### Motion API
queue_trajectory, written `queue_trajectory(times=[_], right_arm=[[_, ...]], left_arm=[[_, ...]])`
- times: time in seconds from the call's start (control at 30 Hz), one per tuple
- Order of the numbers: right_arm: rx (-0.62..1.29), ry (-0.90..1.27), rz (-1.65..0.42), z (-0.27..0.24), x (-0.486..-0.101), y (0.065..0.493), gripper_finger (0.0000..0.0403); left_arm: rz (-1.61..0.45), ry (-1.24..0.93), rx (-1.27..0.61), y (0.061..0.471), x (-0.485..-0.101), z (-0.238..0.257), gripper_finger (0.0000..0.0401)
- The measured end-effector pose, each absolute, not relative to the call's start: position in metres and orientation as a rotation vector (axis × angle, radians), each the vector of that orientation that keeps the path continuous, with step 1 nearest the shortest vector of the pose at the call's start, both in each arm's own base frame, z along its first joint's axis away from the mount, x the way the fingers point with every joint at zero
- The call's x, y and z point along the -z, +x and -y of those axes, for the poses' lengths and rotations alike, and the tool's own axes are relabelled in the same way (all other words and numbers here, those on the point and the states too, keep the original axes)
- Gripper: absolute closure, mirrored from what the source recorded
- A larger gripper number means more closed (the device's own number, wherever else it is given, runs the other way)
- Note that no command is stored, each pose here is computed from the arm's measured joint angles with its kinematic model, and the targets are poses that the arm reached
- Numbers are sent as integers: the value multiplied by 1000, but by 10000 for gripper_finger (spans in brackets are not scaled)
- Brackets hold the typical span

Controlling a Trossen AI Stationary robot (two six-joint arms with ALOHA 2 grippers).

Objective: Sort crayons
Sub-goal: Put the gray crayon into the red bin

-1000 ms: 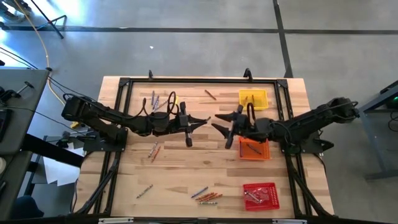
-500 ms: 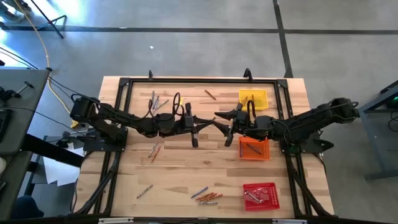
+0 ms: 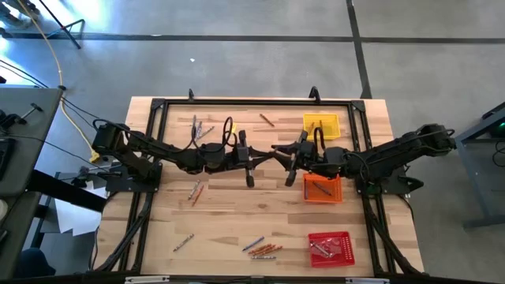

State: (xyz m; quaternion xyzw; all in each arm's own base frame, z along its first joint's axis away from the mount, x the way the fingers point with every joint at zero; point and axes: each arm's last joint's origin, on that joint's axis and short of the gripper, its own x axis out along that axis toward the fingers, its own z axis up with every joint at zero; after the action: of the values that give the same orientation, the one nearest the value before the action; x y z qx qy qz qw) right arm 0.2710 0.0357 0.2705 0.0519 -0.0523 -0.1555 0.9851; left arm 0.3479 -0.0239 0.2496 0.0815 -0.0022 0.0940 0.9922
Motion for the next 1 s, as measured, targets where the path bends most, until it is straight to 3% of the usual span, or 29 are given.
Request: queue_trajectory(times=[0.1, 0.17, 0.37, 0.57, 0.8, 1.0], right_arm=[[315, 104, 106, -36, -271, 271, 377], [318, 104, 106, -36, -271, 271, 391], [319, 112, 107, -36, -271, 271, 396], [336, 108, 108, -35, -271, 271, 398], [546, 88, 17, -27, -269, 261, 400], [585, 309, -163, -26, -264, 225, 401]], left_arm=[[4, 163, -190, 348, -250, 24, 401], [4, 163, -190, 348, -250, 24, 401], [5, 155, -189, 348, -250, 24, 395], [4, 158, -188, 348, -249, 24, 361], [-22, 162, -162, 348, -247, 26, 310], [-83, 167, -165, 347, -241, 27, 289]])
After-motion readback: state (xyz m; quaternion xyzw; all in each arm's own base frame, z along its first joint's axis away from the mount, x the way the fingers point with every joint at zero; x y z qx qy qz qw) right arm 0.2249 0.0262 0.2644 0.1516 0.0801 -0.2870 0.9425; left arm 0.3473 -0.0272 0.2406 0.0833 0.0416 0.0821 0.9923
